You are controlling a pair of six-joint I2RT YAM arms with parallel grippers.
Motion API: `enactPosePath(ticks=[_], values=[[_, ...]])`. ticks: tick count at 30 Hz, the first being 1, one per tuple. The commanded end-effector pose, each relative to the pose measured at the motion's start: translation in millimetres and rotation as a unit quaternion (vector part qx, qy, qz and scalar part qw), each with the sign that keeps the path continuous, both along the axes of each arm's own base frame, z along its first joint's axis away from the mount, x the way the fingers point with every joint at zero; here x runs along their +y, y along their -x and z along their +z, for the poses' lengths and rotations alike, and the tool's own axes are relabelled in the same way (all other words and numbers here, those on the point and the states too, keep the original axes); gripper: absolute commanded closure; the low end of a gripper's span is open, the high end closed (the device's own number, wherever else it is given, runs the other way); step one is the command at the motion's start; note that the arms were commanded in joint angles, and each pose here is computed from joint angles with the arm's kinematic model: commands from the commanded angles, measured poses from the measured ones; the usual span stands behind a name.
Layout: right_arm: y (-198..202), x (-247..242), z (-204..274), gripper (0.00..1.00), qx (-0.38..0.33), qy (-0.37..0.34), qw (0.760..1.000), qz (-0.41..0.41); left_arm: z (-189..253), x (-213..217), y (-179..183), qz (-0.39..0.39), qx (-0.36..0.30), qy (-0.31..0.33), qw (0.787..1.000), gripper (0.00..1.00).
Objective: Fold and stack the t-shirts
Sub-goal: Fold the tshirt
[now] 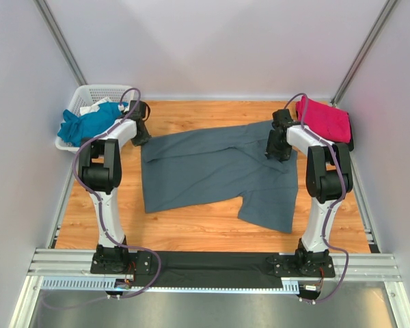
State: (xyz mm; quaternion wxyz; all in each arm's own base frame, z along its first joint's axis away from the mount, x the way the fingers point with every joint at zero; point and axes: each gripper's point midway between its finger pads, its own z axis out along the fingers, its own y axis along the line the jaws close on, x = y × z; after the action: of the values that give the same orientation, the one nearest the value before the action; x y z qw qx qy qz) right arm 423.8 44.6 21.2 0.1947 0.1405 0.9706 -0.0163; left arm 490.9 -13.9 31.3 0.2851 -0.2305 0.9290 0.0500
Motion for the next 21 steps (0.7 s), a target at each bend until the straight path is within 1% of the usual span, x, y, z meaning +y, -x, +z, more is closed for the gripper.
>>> enactPosePath(ticks=[1,2,3,7,10,15,17,21], values=[[8,-12,-7,0.49,0.027,0.022,0.999,-0.001,28,5,-3,0.000,-0.028,-0.006,1.000,0.79],[8,-11,-7,0.49,0.026,0.020,0.999,-0.001,26,3,1,-0.002,-0.027,-0.001,1.000,0.67],[8,-11,-8,0.49,0.026,0.019,0.999,-0.001,27,1,1,-0.004,-0.030,0.005,1.000,0.64],[7,-9,-8,0.49,0.026,0.015,1.000,0.002,28,-2,7,-0.001,-0.034,0.014,0.999,0.63],[7,-9,-8,0.49,0.024,0.015,1.000,0.003,21,-2,11,0.001,-0.023,0.014,1.000,0.65],[8,-10,-8,0.50,0.025,0.017,1.000,0.001,15,-7,10,-0.003,-0.022,0.026,0.999,0.78],[9,-10,-8,0.49,0.026,0.018,1.000,0.002,13,-7,10,-0.003,-0.020,0.025,0.999,0.80],[9,-10,-8,0.49,0.026,0.019,0.999,0.002,11,-5,11,0.000,-0.016,0.022,1.000,0.80]])
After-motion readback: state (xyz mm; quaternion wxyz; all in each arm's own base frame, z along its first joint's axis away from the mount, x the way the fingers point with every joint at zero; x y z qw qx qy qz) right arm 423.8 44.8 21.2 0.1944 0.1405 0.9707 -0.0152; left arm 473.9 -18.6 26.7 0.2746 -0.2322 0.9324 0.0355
